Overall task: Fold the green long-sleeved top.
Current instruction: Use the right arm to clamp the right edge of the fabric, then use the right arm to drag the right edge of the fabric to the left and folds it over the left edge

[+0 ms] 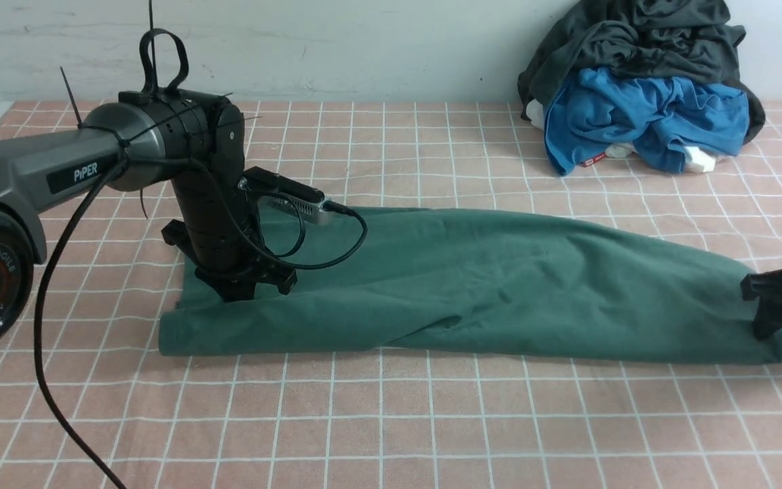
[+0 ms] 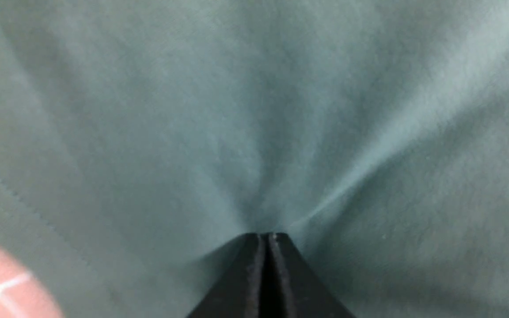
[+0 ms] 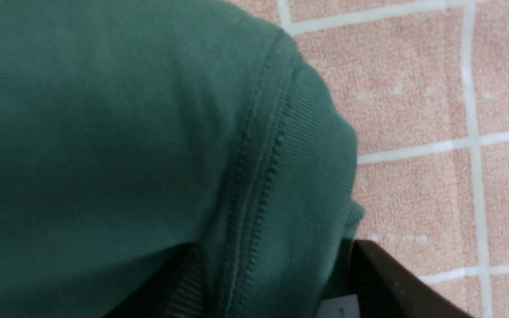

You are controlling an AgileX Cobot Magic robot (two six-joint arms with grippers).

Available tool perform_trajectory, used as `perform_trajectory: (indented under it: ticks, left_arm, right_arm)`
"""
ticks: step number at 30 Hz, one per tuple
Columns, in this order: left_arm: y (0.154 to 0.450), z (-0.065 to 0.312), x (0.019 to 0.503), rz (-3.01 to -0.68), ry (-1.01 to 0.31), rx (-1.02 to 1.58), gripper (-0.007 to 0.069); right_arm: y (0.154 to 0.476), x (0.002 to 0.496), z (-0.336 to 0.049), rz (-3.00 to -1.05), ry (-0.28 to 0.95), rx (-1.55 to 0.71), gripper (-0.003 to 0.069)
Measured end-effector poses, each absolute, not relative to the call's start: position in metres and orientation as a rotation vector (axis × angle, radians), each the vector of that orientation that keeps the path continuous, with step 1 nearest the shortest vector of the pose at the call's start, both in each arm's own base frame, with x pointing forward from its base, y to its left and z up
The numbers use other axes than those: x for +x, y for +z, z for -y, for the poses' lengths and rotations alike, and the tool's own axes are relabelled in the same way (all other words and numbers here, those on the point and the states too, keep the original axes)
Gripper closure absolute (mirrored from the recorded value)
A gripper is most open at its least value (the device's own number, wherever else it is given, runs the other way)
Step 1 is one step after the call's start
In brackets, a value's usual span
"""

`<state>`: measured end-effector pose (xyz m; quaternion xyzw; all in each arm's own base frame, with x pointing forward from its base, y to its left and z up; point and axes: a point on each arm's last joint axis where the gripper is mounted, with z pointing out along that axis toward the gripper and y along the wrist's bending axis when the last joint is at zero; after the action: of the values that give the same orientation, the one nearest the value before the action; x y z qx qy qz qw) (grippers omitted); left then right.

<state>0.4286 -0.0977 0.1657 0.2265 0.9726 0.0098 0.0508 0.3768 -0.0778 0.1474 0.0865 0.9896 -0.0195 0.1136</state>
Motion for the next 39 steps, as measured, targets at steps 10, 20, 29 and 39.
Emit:
perform_trajectory:
  ticks: [10,20,29,39]
  left_arm:
    - [0.302,0.082,0.384,-2.737,0.069,0.641,0.0629]
    - [0.419,0.063,0.301,-2.454,0.076,0.57,0.0629]
    - [0.447,0.054,0.268,-2.395,0.086,0.552,0.0629]
    - [0.481,0.039,0.22,-2.273,0.14,0.499,0.0629]
  right_arm:
    - [0.205,0.381,0.081,-2.865,-0.177,0.129,0.0629]
    - [0.378,0.366,-0.013,-2.425,-0.174,-0.184,0.0629]
    - [0.371,0.361,-0.197,-2.307,0.074,-0.7,0.0629]
    - [0.255,0.377,-0.356,-2.312,0.299,-0.919,0.0629]
